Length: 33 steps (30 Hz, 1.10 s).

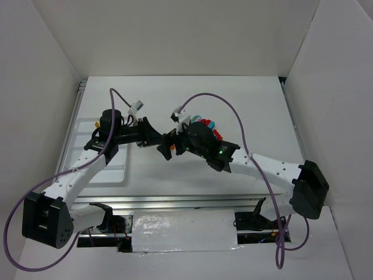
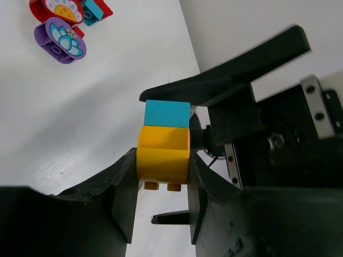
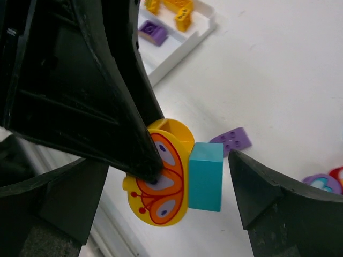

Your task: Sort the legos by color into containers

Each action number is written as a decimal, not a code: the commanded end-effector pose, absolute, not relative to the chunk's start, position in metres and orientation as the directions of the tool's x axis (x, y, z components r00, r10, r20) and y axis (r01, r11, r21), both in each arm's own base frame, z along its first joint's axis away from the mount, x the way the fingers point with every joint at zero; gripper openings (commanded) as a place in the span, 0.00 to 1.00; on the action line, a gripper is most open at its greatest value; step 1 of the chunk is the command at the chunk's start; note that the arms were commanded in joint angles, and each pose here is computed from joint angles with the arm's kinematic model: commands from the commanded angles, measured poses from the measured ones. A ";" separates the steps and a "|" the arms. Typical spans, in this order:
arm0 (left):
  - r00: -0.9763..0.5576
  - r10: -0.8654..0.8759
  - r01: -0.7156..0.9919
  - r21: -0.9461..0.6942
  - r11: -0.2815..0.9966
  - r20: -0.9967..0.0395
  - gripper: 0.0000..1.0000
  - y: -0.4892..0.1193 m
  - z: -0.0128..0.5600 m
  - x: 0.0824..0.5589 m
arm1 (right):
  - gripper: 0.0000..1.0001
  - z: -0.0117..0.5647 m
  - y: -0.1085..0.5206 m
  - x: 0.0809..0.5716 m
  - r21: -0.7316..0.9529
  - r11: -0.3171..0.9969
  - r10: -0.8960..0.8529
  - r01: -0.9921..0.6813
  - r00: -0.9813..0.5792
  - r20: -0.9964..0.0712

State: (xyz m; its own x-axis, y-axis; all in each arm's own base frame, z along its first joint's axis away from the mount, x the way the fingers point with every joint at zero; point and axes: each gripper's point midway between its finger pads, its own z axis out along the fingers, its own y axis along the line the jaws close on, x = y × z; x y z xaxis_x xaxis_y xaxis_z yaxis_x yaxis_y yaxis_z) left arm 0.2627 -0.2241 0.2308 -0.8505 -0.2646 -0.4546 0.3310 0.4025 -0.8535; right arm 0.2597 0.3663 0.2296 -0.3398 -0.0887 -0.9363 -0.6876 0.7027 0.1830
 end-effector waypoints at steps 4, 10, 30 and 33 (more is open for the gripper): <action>-0.766 -0.160 0.516 -0.744 0.424 -0.623 0.00 -0.221 0.264 0.260 | 1.00 0.257 0.327 0.220 0.374 0.392 -0.036 -0.841 -0.420 -0.907; -0.712 -0.069 0.639 -0.685 0.350 -0.699 0.00 -0.226 0.280 0.234 | 1.00 0.293 0.297 0.185 0.386 0.183 0.015 -0.904 -0.390 -0.921; -0.618 0.010 0.779 -0.610 0.143 -0.786 0.00 -0.253 0.308 0.188 | 0.65 0.318 0.306 0.179 0.494 -0.034 0.052 -0.869 -0.495 -0.868; -0.602 0.001 0.792 -0.597 0.128 -0.799 0.00 -0.254 0.313 0.187 | 0.54 0.318 0.309 0.177 0.500 -0.066 0.049 -0.864 -0.503 -0.863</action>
